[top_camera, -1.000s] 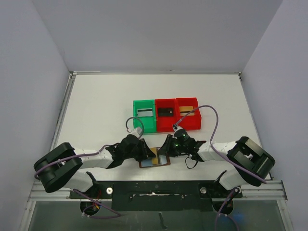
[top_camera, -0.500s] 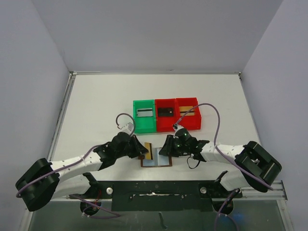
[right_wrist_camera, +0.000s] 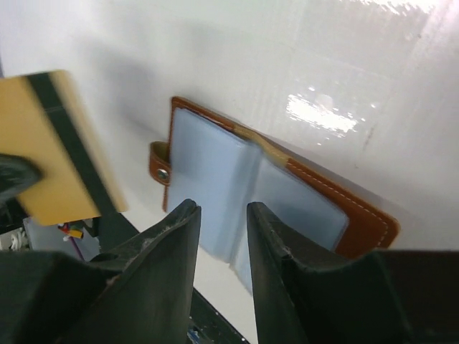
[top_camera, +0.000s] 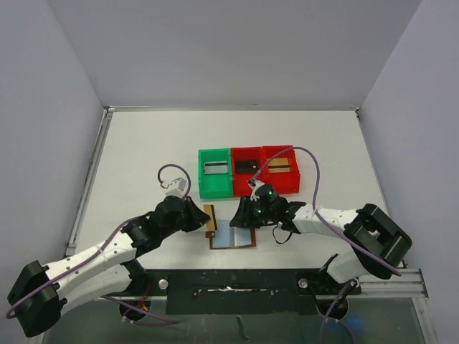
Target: Take the credit cards out of the card holder
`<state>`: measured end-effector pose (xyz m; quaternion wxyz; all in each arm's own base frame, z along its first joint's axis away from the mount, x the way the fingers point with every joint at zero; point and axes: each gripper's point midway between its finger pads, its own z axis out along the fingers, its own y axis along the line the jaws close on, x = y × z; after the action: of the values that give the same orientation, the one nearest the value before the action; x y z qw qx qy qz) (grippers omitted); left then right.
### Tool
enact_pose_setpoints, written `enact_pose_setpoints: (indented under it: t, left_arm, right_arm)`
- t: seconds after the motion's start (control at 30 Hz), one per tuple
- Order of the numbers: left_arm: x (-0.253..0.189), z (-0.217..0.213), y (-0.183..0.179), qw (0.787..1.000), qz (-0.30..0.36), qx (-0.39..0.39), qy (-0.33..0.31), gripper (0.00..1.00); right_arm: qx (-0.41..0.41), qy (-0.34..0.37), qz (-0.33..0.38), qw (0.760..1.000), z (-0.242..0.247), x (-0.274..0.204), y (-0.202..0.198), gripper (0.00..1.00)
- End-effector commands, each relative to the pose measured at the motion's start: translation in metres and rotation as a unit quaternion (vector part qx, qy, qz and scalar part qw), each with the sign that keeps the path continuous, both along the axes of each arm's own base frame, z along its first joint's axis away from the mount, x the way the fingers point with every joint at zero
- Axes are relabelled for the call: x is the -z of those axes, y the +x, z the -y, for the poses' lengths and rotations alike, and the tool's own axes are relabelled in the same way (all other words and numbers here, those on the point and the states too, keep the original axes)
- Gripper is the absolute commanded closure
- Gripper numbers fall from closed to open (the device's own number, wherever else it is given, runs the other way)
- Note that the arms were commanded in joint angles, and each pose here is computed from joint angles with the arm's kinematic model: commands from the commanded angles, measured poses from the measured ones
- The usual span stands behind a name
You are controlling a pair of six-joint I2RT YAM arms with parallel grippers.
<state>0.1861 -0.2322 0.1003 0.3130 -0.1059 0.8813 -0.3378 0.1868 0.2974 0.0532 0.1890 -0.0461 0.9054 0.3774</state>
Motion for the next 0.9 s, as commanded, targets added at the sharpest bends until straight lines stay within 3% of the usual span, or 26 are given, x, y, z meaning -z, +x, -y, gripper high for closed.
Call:
enact_pose_setpoints:
  t: [0.0, 0.1, 0.27, 0.47, 0.6, 0.67, 0.73, 0.87]
  left_arm:
    - [-0.022, -0.006, 0.006, 0.999, 0.04, -0.017, -0.016, 1.0]
    - [-0.027, -0.009, 0.006, 0.998, 0.051, -0.022, -0.026, 1.0]
    - [-0.042, -0.015, 0.011, 0.996, 0.081, -0.035, -0.033, 1.0]
    - [-0.072, -0.012, 0.023, 0.992, 0.127, -0.018, -0.022, 1.0]
    - [-0.086, -0.008, 0.034, 0.989, 0.149, 0.004, -0.014, 1.0]
    - [-0.094, -0.003, 0.039, 0.987, 0.157, 0.022, -0.023, 1.0]
    - [-0.102, 0.0, 0.045, 0.986, 0.16, 0.039, -0.037, 1.0]
    - [-0.116, -0.002, 0.058, 0.982, 0.162, 0.064, -0.079, 1.0]
  right_arm:
    - [0.018, -0.038, -0.026, 0.999, 0.011, 0.024, -0.006, 0.65]
    - [0.0, -0.015, 0.004, 1.0, 0.004, 0.007, 0.0, 0.6]
    - [0.008, 0.022, 0.11, 0.994, -0.004, -0.061, 0.035, 0.47]
    - [0.088, 0.091, 0.194, 0.973, 0.038, -0.123, 0.074, 0.24]
    - [0.126, 0.114, 0.25, 0.953, 0.067, -0.155, 0.093, 0.17]
    - [0.152, 0.115, 0.263, 0.946, 0.079, -0.165, 0.102, 0.15]
    - [0.189, 0.108, 0.264, 0.94, 0.092, -0.168, 0.109, 0.0]
    - [0.221, 0.103, 0.251, 0.937, 0.109, -0.165, 0.112, 0.02]
